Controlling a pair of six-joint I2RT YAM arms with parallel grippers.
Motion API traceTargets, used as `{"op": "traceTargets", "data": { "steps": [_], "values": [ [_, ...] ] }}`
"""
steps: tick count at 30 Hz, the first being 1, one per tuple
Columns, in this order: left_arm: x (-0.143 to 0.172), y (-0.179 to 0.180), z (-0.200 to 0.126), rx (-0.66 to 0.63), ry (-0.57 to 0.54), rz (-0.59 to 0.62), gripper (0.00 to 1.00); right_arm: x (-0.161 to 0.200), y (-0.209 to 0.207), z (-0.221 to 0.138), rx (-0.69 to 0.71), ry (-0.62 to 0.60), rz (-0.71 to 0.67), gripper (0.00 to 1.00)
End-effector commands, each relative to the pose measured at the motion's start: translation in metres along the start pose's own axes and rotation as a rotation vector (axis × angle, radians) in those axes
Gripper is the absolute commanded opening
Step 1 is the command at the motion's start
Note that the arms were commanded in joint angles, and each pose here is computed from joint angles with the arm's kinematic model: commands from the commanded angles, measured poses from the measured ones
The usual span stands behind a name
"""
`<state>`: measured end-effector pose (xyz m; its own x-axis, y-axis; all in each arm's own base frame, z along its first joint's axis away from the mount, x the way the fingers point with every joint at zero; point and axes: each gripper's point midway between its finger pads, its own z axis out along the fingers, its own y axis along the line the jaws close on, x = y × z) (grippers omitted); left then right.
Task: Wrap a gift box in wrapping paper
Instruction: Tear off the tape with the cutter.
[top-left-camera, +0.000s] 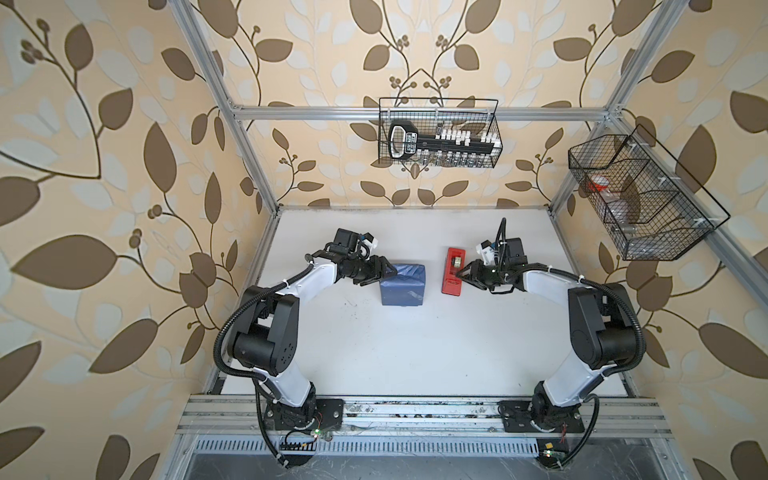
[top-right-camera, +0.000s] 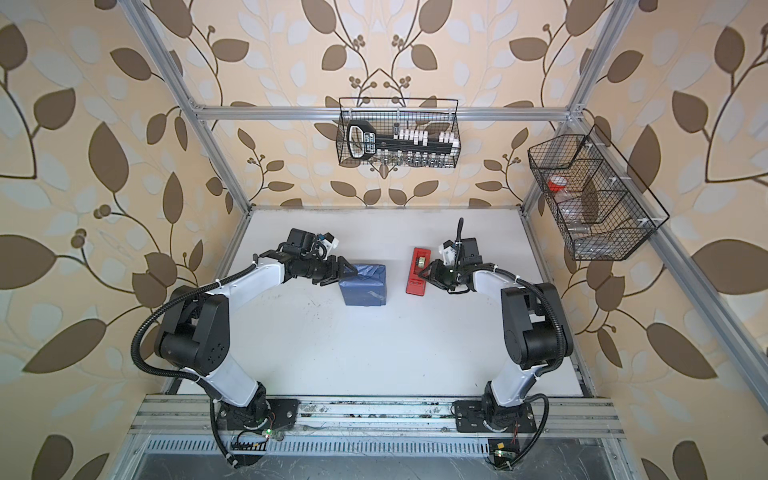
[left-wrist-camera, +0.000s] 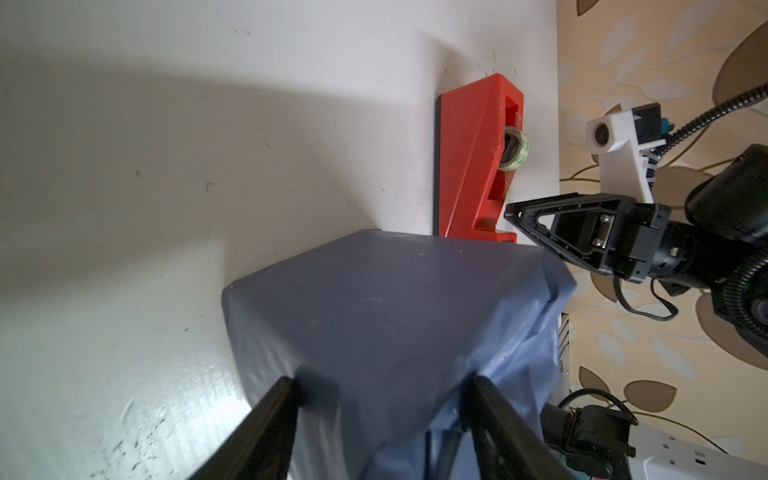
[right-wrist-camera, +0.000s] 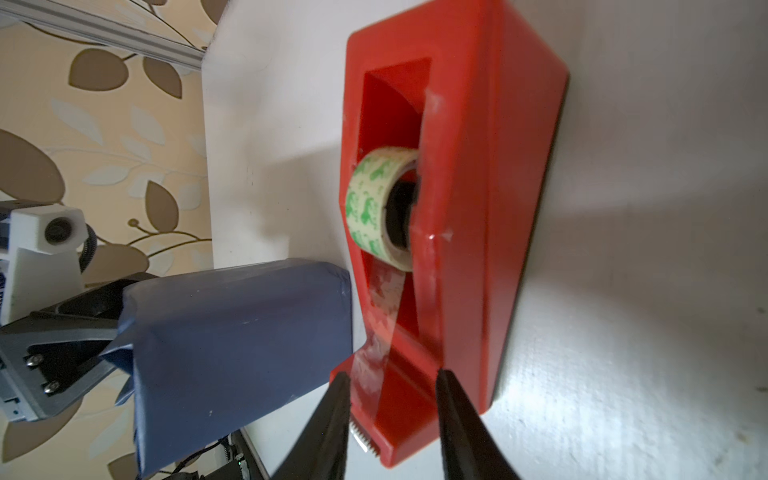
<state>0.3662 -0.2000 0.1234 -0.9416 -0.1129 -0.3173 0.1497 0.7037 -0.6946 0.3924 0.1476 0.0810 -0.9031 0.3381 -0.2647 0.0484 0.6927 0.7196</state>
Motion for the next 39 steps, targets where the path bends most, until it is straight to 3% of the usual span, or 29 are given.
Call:
{"op": "traceTargets", "data": {
  "steps": [1, 18, 23, 26, 30, 34, 39],
  "values": [
    [0.041, 0.051, 0.006, -0.183, 0.108, -0.078, 0.63, -0.007, 0.014, 0.002, -0.064, -0.002, 0.029, 0.34],
    [0.04, 0.052, 0.006, -0.187, 0.103, -0.061, 0.62, 0.006, 0.003, 0.018, -0.07, 0.032, 0.086, 0.3],
    [0.039, 0.049, 0.006, -0.183, 0.1, -0.055, 0.62, 0.004, -0.001, 0.027, -0.095, 0.033, 0.116, 0.17],
    [0.04, 0.051, 0.006, -0.188, 0.098, -0.051, 0.62, -0.001, 0.004, 0.026, -0.112, 0.022, 0.109, 0.14],
    [0.04, 0.049, 0.004, -0.189, 0.098, -0.044, 0.62, -0.015, 0.031, 0.015, -0.179, -0.006, 0.088, 0.01],
    [0.04, 0.051, 0.007, -0.186, 0.095, -0.053, 0.62, -0.032, 0.059, 0.001, -0.245, -0.044, 0.059, 0.0],
    [0.038, 0.051, 0.005, -0.192, 0.093, -0.041, 0.62, -0.037, 0.065, 0.0, -0.259, -0.051, 0.055, 0.0]
  ]
}}
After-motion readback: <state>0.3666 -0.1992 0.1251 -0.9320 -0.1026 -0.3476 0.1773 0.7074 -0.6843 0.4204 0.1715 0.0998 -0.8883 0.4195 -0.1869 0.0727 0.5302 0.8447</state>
